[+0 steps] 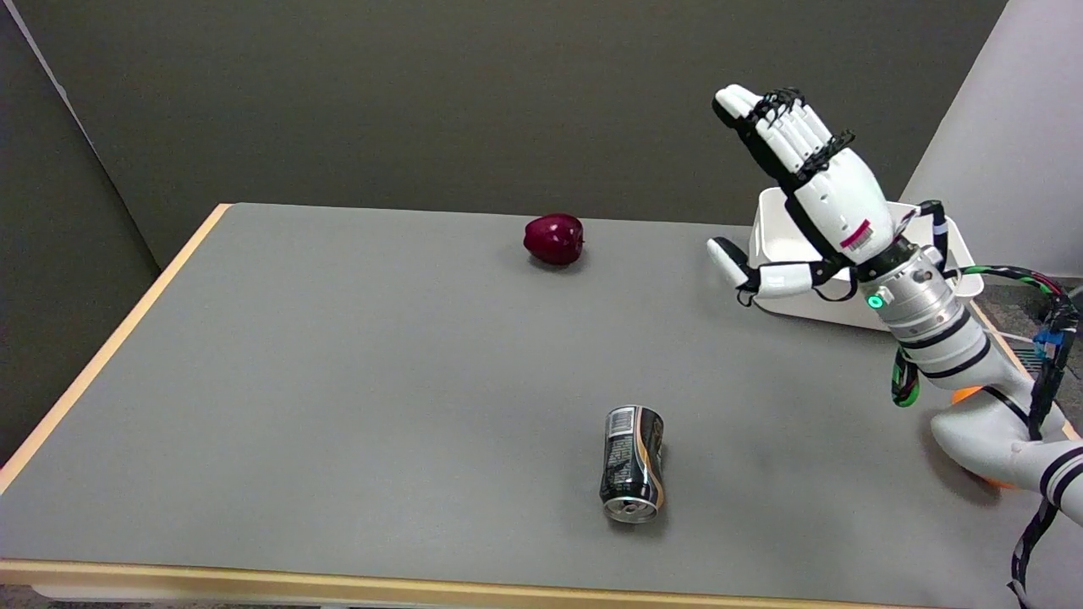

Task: Pick up the black can.

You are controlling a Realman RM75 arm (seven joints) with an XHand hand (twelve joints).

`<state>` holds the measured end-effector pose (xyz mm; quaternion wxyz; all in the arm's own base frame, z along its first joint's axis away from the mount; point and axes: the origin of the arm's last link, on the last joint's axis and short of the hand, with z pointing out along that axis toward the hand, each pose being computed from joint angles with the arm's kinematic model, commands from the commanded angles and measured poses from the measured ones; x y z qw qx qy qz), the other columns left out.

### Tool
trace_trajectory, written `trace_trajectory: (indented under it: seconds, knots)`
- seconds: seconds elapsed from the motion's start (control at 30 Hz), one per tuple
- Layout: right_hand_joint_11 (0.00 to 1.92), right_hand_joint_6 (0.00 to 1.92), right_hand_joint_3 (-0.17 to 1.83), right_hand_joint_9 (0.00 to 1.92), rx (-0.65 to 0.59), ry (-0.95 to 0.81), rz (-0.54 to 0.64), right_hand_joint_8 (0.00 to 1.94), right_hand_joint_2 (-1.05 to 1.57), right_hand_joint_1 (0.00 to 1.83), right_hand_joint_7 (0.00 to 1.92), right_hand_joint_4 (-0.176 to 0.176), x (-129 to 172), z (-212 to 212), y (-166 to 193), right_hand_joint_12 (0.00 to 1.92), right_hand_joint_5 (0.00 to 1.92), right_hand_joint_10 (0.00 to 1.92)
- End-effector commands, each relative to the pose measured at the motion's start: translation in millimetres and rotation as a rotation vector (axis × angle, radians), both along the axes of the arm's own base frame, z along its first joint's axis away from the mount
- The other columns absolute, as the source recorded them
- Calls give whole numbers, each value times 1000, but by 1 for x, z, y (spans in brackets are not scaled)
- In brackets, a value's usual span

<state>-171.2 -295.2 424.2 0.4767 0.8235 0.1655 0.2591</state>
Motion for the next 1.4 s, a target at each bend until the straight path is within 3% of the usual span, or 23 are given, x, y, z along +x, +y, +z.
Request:
trace_trajectory:
  seconds: [0.03, 0.23, 0.53, 0.73, 1.07, 1.4]
  knots:
    - [-1, 123, 989, 50, -55, 425, 181, 246, 613, 664, 43, 35, 12, 24, 19, 901, -1, 593]
    - [0, 67, 1002, 33, -37, 500, 154, 206, 627, 703, 37, 27, 13, 33, 20, 849, -1, 589]
    - [-1, -1, 972, 34, 32, 456, 88, 127, 613, 676, 22, 22, 5, 37, 26, 808, -1, 531]
    - [-1, -1, 968, 36, 59, 562, 44, 134, 608, 651, 23, 25, -3, 36, 26, 810, -1, 533]
    - [-1, -1, 968, 40, 276, 766, -13, 142, 602, 675, 27, 27, -14, 1, 22, 775, -1, 537]
    - [-1, -1, 933, 13, 362, 868, -64, 94, 587, 714, -1, 30, -25, -16, 23, 699, -1, 456]
